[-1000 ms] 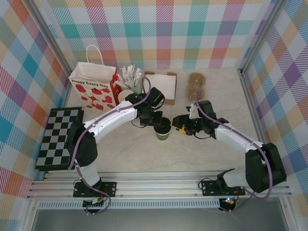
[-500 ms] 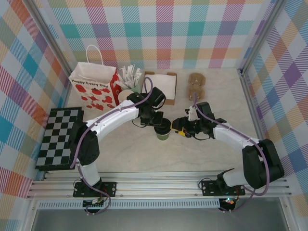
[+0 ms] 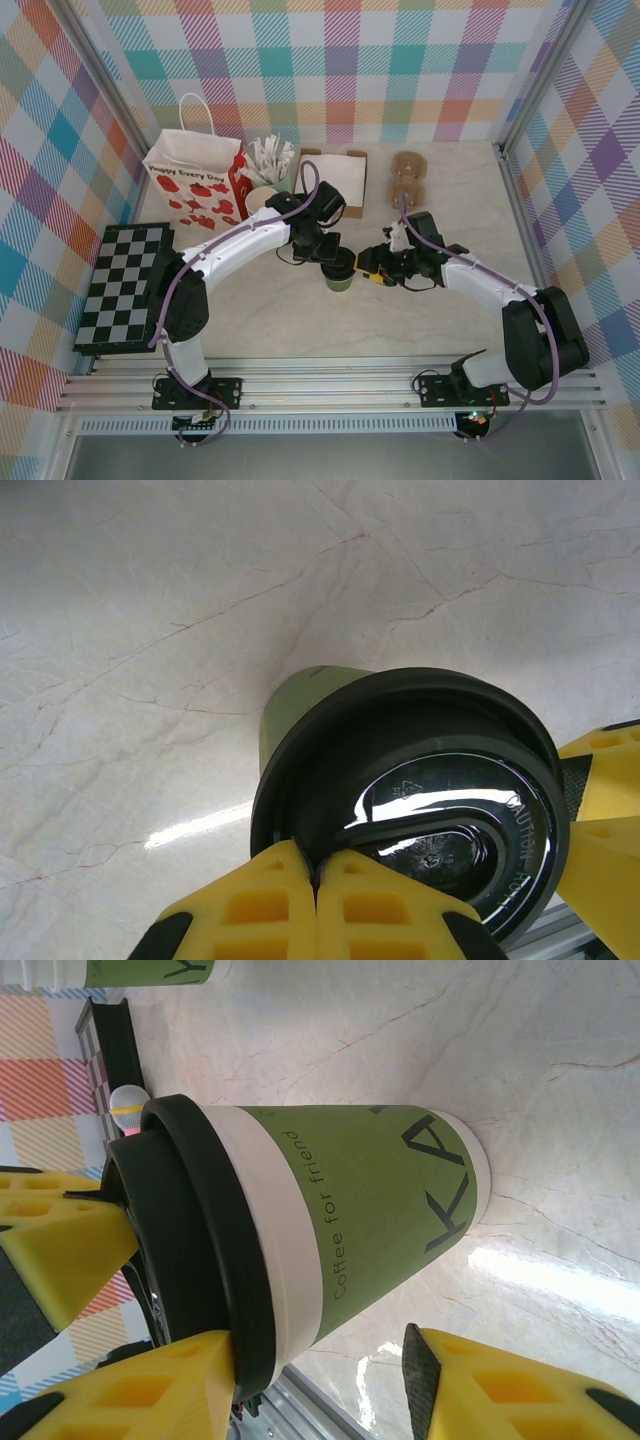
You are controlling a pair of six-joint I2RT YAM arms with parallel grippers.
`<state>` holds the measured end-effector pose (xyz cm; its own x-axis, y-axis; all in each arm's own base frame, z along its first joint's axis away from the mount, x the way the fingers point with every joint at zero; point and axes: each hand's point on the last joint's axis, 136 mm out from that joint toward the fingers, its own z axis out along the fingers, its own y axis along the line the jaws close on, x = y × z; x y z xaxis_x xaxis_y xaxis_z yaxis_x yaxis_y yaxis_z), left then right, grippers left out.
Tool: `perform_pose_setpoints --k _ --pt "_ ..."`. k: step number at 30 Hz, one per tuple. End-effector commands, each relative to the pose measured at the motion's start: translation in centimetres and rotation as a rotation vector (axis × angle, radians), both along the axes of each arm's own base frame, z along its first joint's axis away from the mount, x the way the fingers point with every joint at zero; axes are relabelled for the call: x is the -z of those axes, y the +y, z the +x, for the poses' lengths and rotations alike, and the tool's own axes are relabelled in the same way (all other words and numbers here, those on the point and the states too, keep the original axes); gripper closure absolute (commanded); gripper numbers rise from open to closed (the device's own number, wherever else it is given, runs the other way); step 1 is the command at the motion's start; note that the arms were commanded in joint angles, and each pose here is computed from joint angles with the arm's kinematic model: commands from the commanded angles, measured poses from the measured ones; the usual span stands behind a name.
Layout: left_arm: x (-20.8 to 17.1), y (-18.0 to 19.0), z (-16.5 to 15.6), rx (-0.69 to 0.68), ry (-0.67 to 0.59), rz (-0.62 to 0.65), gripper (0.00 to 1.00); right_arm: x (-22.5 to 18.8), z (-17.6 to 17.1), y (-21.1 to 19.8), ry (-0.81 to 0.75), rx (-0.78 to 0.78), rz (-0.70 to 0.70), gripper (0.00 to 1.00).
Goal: Pack the takeout coffee
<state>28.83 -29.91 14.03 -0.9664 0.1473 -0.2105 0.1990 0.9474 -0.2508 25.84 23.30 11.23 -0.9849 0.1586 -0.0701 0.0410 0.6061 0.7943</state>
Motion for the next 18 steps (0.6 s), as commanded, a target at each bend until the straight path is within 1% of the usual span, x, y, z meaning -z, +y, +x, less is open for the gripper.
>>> perform_pose_setpoints --k 1,9,15,18 --pt "0.8 -0.5 -0.8 0.035 0.033 0.019 1.00 1.2 -0.2 -0.5 0.044 0.008 -0.071 0.54" --pt "1.9 -0.4 -1.1 0.032 0.064 0.036 1.00 3.6 -0.8 -1.4 0.143 0.046 -0.140 0.61" --pt "3.0 -0.3 -1.7 0.033 0.102 0.042 1.00 5.4 -1.6 -2.4 0.202 0.074 -0.208 0.61" --pt "3.7 -0.1 -2.0 0.021 0.121 0.053 1.00 6.4 -2.1 -3.0 0.227 0.089 -0.235 0.60"
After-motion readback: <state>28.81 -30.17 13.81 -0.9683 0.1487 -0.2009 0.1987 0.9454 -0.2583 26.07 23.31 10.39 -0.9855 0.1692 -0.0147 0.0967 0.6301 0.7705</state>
